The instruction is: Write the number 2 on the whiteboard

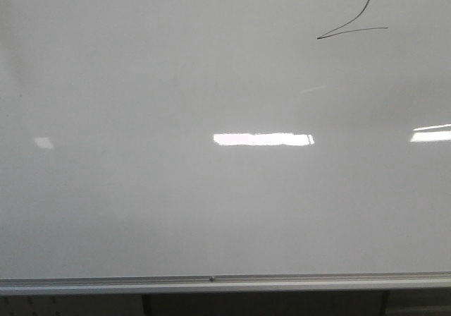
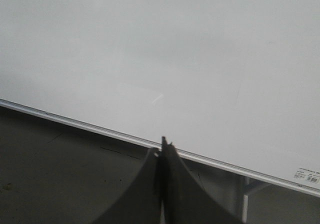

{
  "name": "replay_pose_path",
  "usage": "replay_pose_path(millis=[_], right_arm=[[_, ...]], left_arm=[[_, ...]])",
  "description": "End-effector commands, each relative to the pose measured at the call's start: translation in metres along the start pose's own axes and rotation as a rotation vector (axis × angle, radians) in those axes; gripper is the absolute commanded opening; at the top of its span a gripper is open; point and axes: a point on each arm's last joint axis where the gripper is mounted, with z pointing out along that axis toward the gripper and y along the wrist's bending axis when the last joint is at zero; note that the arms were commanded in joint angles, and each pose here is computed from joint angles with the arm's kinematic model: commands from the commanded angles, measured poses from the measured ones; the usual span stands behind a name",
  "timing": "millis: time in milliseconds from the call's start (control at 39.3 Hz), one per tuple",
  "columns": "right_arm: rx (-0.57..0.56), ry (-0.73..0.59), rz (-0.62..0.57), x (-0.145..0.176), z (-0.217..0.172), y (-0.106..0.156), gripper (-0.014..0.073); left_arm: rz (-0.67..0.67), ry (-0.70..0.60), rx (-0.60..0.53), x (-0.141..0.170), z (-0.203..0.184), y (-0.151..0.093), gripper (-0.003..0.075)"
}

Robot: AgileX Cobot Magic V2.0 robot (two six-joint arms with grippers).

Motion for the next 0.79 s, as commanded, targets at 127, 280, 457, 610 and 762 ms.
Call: replay_pose_path(millis=[127, 280, 457, 610, 762], right_arm=[[0.018, -0.082, -0.004, -0.0108, -0.004, -0.0019, -0.0069], [0.018, -0.082, -0.004, -0.0108, -0.004, -0.0019, -0.0069], [0.018, -0.082, -0.004, -0.0108, -0.004, -0.0019, -0.0069], [0.018, -0.082, -0.004, -0.0108, -0.004, -0.0019, -0.0069], [0.02, -0.097, -0.004, -0.0099, -0.0059, -0.0022, -0.0069]], left_arm=[[-0.003, -0.084, 0.002, -0.0018, -0.001, -0.0005, -0.002], [-0.003, -0.084, 0.002, -0.0018, -0.001, -0.0005, -0.002], [-0.003, -0.084, 0.002, -0.0018, -0.001, -0.0005, -0.0019], [-0.003, -0.084, 0.002, -0.0018, -0.001, -0.0005, -0.002], [-0.003, -0.084, 0.002, -0.0018, -0.001, -0.0005, -0.002]])
